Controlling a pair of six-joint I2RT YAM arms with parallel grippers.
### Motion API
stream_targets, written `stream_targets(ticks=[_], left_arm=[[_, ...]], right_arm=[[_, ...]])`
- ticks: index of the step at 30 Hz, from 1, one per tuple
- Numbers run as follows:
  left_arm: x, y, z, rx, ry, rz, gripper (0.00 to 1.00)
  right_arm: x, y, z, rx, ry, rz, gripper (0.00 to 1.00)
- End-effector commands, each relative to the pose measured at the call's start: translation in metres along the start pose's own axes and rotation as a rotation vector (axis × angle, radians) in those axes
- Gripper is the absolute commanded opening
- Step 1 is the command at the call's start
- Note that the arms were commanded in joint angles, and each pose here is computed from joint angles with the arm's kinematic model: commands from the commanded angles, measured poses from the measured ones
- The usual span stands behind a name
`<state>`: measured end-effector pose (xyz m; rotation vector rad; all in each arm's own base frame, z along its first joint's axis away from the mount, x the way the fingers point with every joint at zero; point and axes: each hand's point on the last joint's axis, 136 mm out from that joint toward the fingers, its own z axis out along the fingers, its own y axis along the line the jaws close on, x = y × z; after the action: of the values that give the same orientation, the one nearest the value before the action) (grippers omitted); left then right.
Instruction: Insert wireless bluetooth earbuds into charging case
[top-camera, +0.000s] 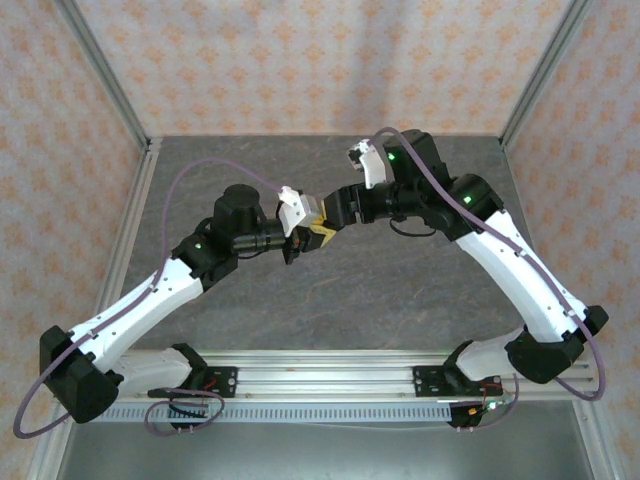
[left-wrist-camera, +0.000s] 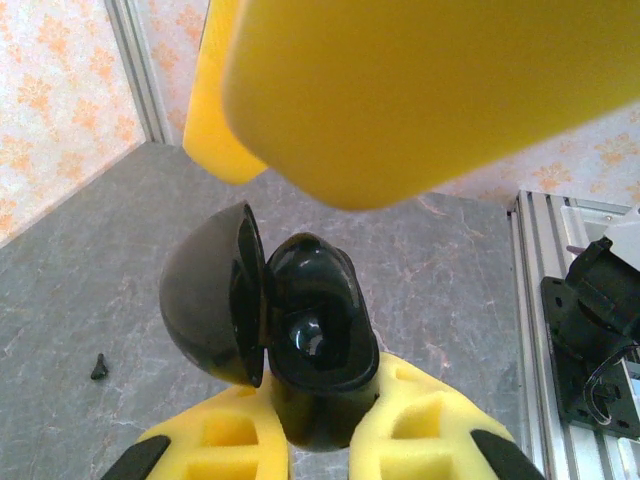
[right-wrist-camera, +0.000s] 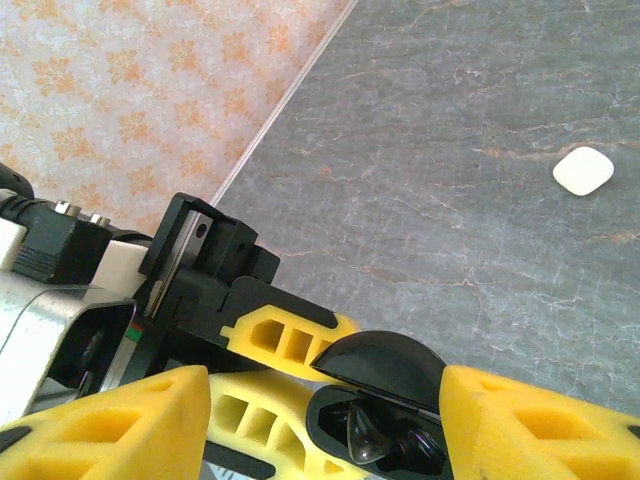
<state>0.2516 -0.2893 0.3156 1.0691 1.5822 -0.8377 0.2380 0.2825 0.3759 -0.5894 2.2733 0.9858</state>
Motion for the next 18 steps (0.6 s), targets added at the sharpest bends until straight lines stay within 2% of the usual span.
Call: stream_targets(ticks=[1, 10, 14, 18], left_arm=[[-0.019, -0.005, -0.003, 0.022, -0.05, 0.026, 0.0], [-0.017, 0.003, -0.003, -0.024, -0.038, 0.02, 0.0], [-0.016, 0.006, -0.002, -0.039, -0.035, 0.015, 0.0], [-0.016, 0.008, -0.001, -0.044, -0.035, 0.013, 0.0]], right_arm=[[-0.011, 0.004, -0.008, 0.006, -0.036, 0.02, 0.59], [-0.014, -0.011, -0.024, 0.143, -0.088, 0.149, 0.38], [-0.007, -0.013, -0.021, 0.199, -0.089, 0.167, 0.37], [0.002, -0.012, -0.009, 0.222, -0.047, 0.161, 0.42]])
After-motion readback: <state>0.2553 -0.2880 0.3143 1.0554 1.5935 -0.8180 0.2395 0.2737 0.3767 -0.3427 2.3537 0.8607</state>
